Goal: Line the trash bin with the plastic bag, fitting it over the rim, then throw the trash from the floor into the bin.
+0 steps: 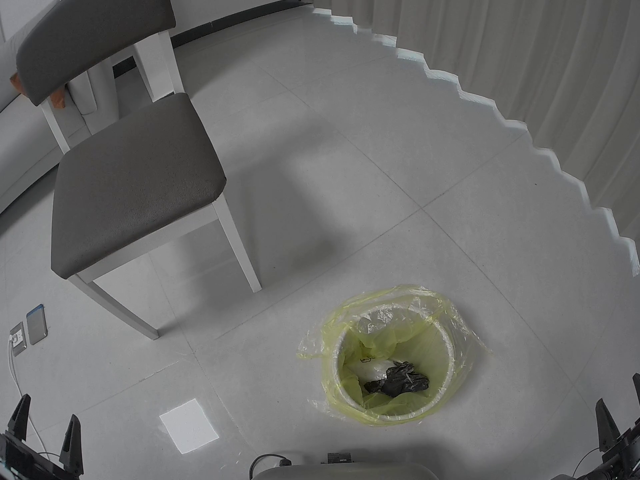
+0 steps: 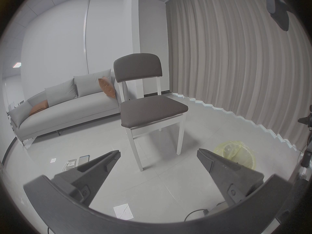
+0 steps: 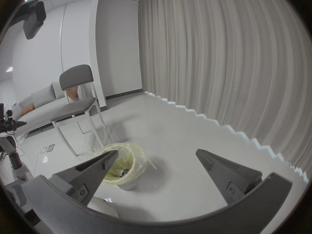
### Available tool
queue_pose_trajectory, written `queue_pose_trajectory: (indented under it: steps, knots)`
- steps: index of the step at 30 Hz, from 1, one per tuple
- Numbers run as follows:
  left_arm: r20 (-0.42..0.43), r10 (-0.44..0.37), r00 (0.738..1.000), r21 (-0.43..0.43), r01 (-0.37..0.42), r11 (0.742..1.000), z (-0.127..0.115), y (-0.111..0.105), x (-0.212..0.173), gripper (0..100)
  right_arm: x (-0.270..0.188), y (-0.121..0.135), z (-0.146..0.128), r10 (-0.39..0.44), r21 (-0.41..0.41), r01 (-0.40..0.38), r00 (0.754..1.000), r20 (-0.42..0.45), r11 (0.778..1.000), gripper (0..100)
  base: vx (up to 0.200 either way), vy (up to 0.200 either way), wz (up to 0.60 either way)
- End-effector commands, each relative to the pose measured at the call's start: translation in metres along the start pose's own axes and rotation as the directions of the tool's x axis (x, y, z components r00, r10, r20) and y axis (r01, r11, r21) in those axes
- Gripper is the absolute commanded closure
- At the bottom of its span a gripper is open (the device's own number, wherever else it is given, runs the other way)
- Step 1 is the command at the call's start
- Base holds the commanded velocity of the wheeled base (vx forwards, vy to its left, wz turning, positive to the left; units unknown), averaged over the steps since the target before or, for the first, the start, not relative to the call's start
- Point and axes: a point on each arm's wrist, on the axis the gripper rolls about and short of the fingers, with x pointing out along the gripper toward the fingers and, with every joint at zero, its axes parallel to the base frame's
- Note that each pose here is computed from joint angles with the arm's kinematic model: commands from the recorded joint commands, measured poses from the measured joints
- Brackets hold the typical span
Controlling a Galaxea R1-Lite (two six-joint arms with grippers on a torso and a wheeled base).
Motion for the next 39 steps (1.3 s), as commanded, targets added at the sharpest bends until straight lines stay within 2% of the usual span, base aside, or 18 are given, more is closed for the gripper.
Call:
queue_pose_trajectory:
  steps: [1,4,7,10,12,15,17,20,21,23,31,33,35,37,38,39]
  knots:
    - [-0.001,0.001,1.0,0.0,-0.001,1.0,-0.0048,-0.0001,0.0001,0,-0.0009,0.0006,0.0002,0.026,-0.001,-0.026,1.0,0.014,1.0,0,0.0,0.0,0.0]
    - [-0.001,0.001,1.0,0.0,-0.001,1.0,-0.0048,-0.0001,0.0001,0,-0.0012,0.0031,0.0002,0.134,-0.004,-0.134,0.991,-0.001,0.991,0,0.0,0.0,0.0]
    - [-0.001,0.001,1.0,0.0,-0.001,1.0,-0.0048,-0.0001,0.0001,0,-0.0015,0.0029,0.0003,0.123,-0.005,-0.123,0.992,0.004,0.992,0,0.0,0.0,0.0]
    - [-0.001,0.001,1.0,0.0,-0.001,1.0,-0.0048,-0.0001,0.0001,0,-0.0011,-0.0003,0.0008,-0.022,-0.002,0.022,1.0,0.019,1.0,0,0.0,0.0,0.0]
    - [-0.001,0.001,1.0,0.0,-0.001,1.0,-0.0048,-0.0001,0.0001,0,-0.001,-0.0024,0.0019,-0.116,0.007,0.116,0.993,0.037,0.993,0,0.0,0.0,0.0]
    - [0.0,0.001,1.0,0.0,-0.001,1.0,-0.0046,-0.0001,0.0001,0,-0.0004,-0.0025,0.0017,-0.116,0.005,0.115,0.992,0.048,0.993,0,0.0,0.0,0.0]
    - [-0.001,0.001,1.0,0.0,-0.001,1.0,-0.0048,-0.0001,0.0001,0,-0.0003,-0.0007,0.0006,-0.03,0.01,0.029,0.999,0.014,1.0,0,0.0,0.0,0.0]
    - [0.0,0.001,1.0,0.0,-0.001,1.0,-0.0046,-0.0001,0.0001,0,-0.0019,0.0023,-0.0002,0.097,0.018,-0.097,0.995,-0.005,0.995,0,0.0,0.0,0.0]
    - [0.0,0.001,1.0,0.0,-0.001,1.0,-0.0046,-0.0001,0.0001,0,-0.0019,0.0023,-0.0002,0.097,0.018,-0.097,0.995,-0.005,0.995,0,0.0,0.0,0.0]
    - [-0.001,0.001,1.0,0.0,-0.001,1.0,-0.0048,-0.0001,0.0001,0,-0.0019,0.0035,-0.0002,0.152,0.014,-0.152,0.988,-0.009,0.988,0,0.0,0.0,0.0]
    - [-0.001,0.001,1.0,0.0,-0.001,1.0,-0.0048,-0.0001,0.0001,0,-0.0018,0.0041,0.0004,0.176,0.002,-0.176,0.984,0.005,0.984,0,0.0,0.0,0.0]
    - [-0.001,0.001,1.0,0.0,-0.001,1.0,-0.0048,-0.0001,0.0001,0,-0.0008,0.005,0.0013,0.22,-0.022,-0.219,0.975,0.038,0.975,0,0.0,0.0,0.0]
    - [-0.001,0.001,1.0,0.0,-0.001,1.0,-0.0048,-0.0001,0.0001,0,0.0,0.0052,0.001,0.231,-0.047,-0.228,0.971,0.055,0.972,0,0.0,0.0,0.0]
    - [-0.001,0.001,1.0,0.0,-0.001,1.0,-0.0048,-0.0001,0.0001,0,0.0001,0.0051,0.0007,0.222,-0.093,-0.216,0.973,0.056,0.972,0,0.0,0.0,0.0]
    - [-0.001,0.001,1.0,0.0,-0.001,1.0,-0.0048,-0.0001,0.0001,0,0.0004,0.0045,0.001,0.198,-0.11,-0.191,0.979,0.057,0.975,0,0.0,0.0,0.0]
    - [-0.001,0.001,1.0,0.0,-0.001,1.0,-0.0048,-0.0001,0.0001,0,0.0007,0.0032,0.0011,0.138,-0.113,-0.13,0.989,0.063,0.985,0,0.0,0.0,0.0]
